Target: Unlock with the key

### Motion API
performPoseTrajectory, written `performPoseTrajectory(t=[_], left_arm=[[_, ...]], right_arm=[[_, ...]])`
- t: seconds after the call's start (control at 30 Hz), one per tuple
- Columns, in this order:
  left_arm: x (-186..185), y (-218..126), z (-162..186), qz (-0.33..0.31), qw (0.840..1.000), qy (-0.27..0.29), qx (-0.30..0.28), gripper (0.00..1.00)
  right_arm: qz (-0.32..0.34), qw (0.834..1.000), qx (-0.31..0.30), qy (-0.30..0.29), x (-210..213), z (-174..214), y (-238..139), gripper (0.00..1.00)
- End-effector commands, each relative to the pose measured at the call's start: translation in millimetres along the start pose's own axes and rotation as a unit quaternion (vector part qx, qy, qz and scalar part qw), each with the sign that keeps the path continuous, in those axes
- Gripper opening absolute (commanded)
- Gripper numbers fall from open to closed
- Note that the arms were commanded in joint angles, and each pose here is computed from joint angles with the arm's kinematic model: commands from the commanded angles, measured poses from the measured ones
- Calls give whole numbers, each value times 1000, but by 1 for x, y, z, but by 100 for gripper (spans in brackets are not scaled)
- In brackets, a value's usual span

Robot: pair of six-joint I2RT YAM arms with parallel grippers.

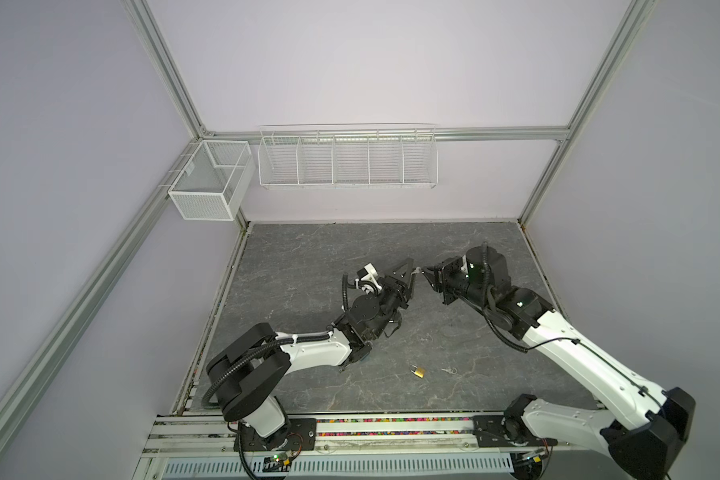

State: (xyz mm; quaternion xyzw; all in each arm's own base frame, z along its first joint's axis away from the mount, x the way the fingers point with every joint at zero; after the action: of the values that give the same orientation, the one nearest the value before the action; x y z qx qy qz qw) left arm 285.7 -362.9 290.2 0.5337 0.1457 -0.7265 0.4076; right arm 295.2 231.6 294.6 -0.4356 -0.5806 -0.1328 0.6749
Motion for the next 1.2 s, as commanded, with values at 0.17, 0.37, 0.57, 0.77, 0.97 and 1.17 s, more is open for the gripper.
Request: performPoseTrajectory(t=[0.17, 0.37, 0.57, 0.77, 0.97, 1.17], left_arm=[[-9, -4, 2, 8, 1000, -2, -5, 32], [-7, -5, 0, 0, 1000, 5, -10, 28], [-7, -6, -1, -12, 1000, 13, -14, 23], [-5, -6, -2, -21, 999, 16, -18, 20], [-2, -5, -1, -30, 999, 17, -17, 18], [-3, -5, -1, -32, 999, 17, -20, 11]], right_arm=[[5, 999, -5, 54, -6, 0, -4, 6], [7, 999, -5, 53, -7, 0, -4, 6], [2, 999, -3, 53, -4, 1, -4, 6], [-1, 999, 1, 50, -1, 3, -4, 6], [-4, 999, 4, 48, 2, 4, -3, 6], [-3, 999, 4, 47, 1, 5, -4, 6]])
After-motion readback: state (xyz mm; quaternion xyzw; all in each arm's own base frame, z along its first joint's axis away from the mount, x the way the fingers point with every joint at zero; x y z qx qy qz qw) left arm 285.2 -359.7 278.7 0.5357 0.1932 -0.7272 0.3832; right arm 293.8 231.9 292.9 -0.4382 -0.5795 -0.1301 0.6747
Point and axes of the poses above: each gripper's point midway between its finger pads, its own y axis out along the fingers, its own x axis along the line the jaws close on, z = x × y, the point moved 1 cm from there along -y, back along the fingers, and after that the axes turned 12 degrees about -y, right-handed, at the moved point
